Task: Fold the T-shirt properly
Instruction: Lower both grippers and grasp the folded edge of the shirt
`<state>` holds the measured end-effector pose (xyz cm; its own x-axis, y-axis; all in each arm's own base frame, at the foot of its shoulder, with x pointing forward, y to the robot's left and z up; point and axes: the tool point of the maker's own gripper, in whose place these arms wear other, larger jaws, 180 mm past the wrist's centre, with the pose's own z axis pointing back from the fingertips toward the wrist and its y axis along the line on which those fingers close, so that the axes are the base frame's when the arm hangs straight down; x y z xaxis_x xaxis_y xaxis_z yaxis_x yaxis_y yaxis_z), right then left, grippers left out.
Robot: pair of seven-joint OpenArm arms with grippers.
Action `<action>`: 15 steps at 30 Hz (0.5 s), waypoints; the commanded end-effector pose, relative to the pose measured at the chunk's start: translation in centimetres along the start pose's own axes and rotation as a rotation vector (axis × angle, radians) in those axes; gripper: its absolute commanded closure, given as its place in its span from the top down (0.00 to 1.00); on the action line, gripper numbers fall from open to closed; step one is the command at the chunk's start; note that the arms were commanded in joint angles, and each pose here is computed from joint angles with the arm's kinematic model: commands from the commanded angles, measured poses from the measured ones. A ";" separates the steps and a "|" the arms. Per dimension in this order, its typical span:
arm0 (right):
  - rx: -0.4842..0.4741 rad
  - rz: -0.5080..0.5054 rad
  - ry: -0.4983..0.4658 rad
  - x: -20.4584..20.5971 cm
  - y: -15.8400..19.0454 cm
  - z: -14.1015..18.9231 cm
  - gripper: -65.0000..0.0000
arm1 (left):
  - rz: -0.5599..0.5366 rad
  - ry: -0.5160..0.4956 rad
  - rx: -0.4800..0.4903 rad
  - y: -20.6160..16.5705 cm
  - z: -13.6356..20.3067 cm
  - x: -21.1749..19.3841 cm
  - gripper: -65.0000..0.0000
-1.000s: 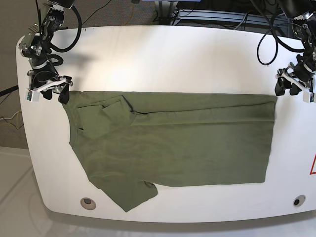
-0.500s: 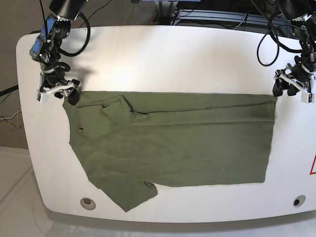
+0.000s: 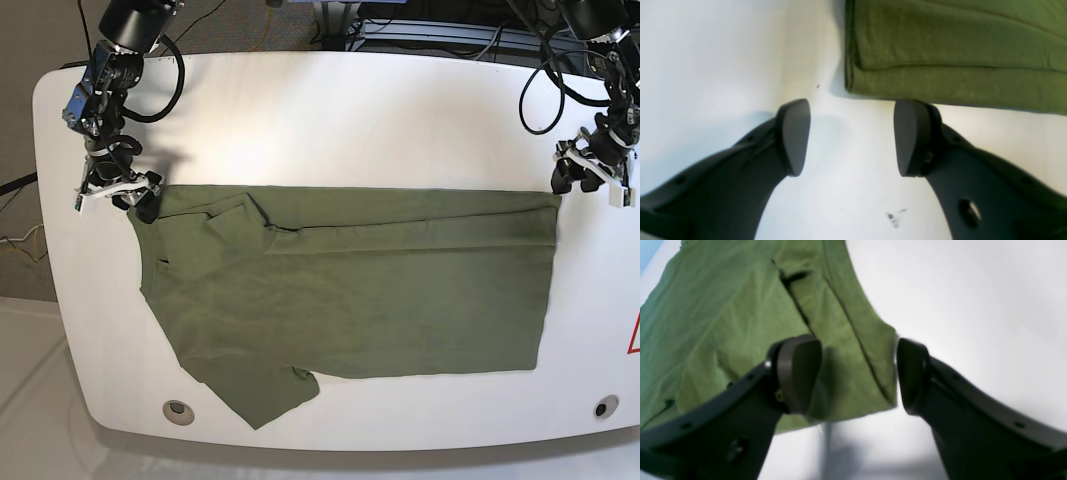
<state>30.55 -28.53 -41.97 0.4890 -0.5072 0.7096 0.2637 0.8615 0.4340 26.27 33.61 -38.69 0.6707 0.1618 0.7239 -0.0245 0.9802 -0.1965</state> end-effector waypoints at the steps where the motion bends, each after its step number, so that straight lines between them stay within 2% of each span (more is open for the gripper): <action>1: -0.007 0.015 0.025 -0.1 -0.1 -0.1 0.57 | -0.016 -0.052 0.006 0.4 0.4 1.9 0.57; 6: -0.008 0.010 0.031 -0.3 -0.2 -0.2 0.55 | -0.006 -0.047 0.004 0.5 0.2 1.7 0.58; 10: 0.001 0.013 0.026 0.0 0.2 -0.3 0.39 | 0.017 -0.044 0.003 0.7 -0.1 1.4 0.59; 15: 0.000 0.016 0.029 -0.1 0.2 -0.3 0.12 | 0.026 -0.046 0.001 0.7 -0.2 1.5 0.59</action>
<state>30.67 -28.07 -42.37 0.5051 -0.5105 0.6959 0.2624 0.8590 0.4397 26.09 33.81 -39.79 0.6835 0.1995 0.7022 -0.0548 0.9732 -0.2232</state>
